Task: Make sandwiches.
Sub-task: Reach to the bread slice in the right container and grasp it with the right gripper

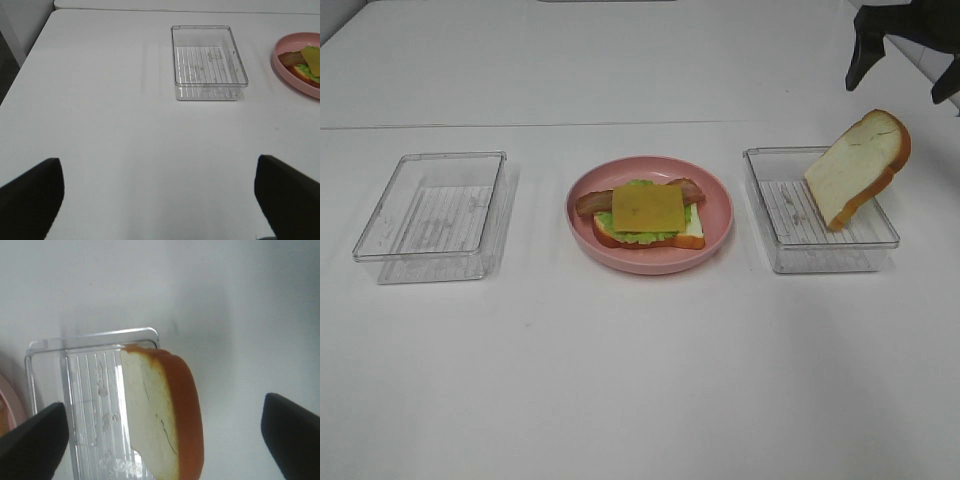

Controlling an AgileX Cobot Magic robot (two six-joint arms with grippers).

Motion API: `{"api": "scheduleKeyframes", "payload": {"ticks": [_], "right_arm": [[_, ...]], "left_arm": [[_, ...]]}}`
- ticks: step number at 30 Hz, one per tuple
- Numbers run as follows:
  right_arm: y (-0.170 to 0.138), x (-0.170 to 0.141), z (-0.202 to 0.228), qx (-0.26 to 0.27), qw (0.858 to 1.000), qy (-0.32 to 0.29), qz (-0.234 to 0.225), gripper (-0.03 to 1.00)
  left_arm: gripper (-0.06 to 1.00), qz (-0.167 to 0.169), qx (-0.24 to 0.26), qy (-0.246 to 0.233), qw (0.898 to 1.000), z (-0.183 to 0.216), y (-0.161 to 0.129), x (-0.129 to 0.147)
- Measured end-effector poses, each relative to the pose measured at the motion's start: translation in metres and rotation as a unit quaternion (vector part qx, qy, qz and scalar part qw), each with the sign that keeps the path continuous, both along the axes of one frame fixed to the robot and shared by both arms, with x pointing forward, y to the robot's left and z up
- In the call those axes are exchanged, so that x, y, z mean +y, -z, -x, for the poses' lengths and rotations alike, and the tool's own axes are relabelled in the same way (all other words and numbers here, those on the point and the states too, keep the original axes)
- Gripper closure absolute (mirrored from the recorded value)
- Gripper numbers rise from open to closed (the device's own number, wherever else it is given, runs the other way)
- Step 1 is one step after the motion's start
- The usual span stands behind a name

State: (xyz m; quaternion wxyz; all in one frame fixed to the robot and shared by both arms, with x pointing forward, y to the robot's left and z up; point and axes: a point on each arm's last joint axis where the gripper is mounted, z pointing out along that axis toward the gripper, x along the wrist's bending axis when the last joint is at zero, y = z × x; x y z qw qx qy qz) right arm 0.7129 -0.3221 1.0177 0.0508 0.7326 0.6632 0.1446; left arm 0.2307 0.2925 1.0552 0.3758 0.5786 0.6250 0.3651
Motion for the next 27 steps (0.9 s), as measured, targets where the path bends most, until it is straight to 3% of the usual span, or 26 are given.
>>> {"api": "scheduleKeyframes", "payload": {"ticks": [3,10,16,17,18,19,20,21,23,27], "right_arm": [[0.004,0.000,0.001,0.008,1.000,0.000,-0.001,-0.01],[0.049,0.001,0.001,0.070,0.998,0.000,-0.011,-0.01],[0.054,0.005,0.000,0.074,0.997,0.001,-0.036,0.05],[0.054,0.006,0.000,0.074,0.996,0.002,-0.042,0.14],[0.054,0.006,0.000,0.074,0.996,0.002,-0.042,0.14],[0.054,0.006,0.000,0.074,0.996,0.002,-0.042,0.23],[0.054,0.006,0.000,0.074,0.996,0.002,-0.039,0.44],[0.054,0.006,0.000,0.074,0.996,0.002,-0.039,0.44],[0.055,0.005,0.000,0.076,0.996,0.008,-0.035,0.73],[0.055,0.003,0.000,0.079,0.996,0.023,-0.030,0.77]], "left_arm": [[-0.03,0.000,0.000,0.000,1.000,0.000,0.000,0.000],[-0.03,0.000,0.000,0.000,1.000,0.000,0.000,0.000],[-0.03,0.000,0.000,0.000,1.000,0.000,0.000,0.000],[-0.03,0.000,0.000,0.000,1.000,0.000,0.000,0.000],[-0.03,0.000,0.000,0.000,1.000,0.000,0.000,0.000],[-0.03,0.000,0.000,0.000,1.000,0.000,0.000,0.000],[-0.03,0.000,0.000,0.000,1.000,0.000,0.000,0.000],[-0.03,0.000,0.000,0.000,1.000,0.000,0.000,0.000],[-0.03,0.000,0.000,0.000,1.000,0.000,0.000,0.000],[-0.03,0.000,0.000,0.000,1.000,0.000,0.000,0.000]]}}
